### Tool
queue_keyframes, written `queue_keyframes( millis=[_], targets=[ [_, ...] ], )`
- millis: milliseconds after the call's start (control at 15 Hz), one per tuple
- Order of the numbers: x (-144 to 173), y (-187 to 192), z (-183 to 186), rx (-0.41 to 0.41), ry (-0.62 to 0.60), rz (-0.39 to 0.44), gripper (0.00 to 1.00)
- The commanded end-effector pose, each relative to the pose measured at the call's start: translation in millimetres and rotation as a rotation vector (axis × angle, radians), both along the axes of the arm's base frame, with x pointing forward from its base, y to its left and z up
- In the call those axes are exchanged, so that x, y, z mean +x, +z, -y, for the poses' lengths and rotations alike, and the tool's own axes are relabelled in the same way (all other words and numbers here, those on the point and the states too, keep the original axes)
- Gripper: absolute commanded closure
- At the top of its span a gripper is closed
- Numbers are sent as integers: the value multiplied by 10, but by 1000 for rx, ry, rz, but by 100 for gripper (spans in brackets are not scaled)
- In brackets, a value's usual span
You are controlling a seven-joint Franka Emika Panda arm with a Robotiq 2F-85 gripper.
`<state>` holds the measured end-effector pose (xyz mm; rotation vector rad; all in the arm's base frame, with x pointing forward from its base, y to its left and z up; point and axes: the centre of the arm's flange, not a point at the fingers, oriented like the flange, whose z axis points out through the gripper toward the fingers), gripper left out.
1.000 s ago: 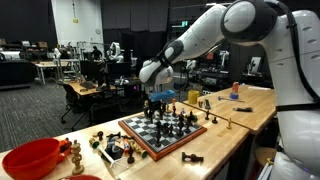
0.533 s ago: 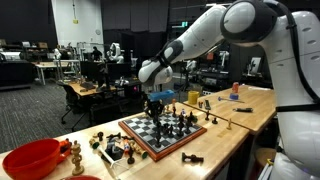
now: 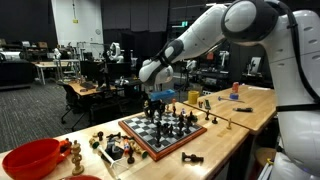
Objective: Pick up the black pawn and place it next to the black bishop
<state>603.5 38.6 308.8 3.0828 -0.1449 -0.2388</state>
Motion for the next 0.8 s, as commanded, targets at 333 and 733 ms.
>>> queue_keyframes(
  millis=[333, 733],
  targets=[
    [0, -5, 0, 0, 0, -1, 37],
    [0, -5, 0, 0, 0, -1, 37]
  ],
)
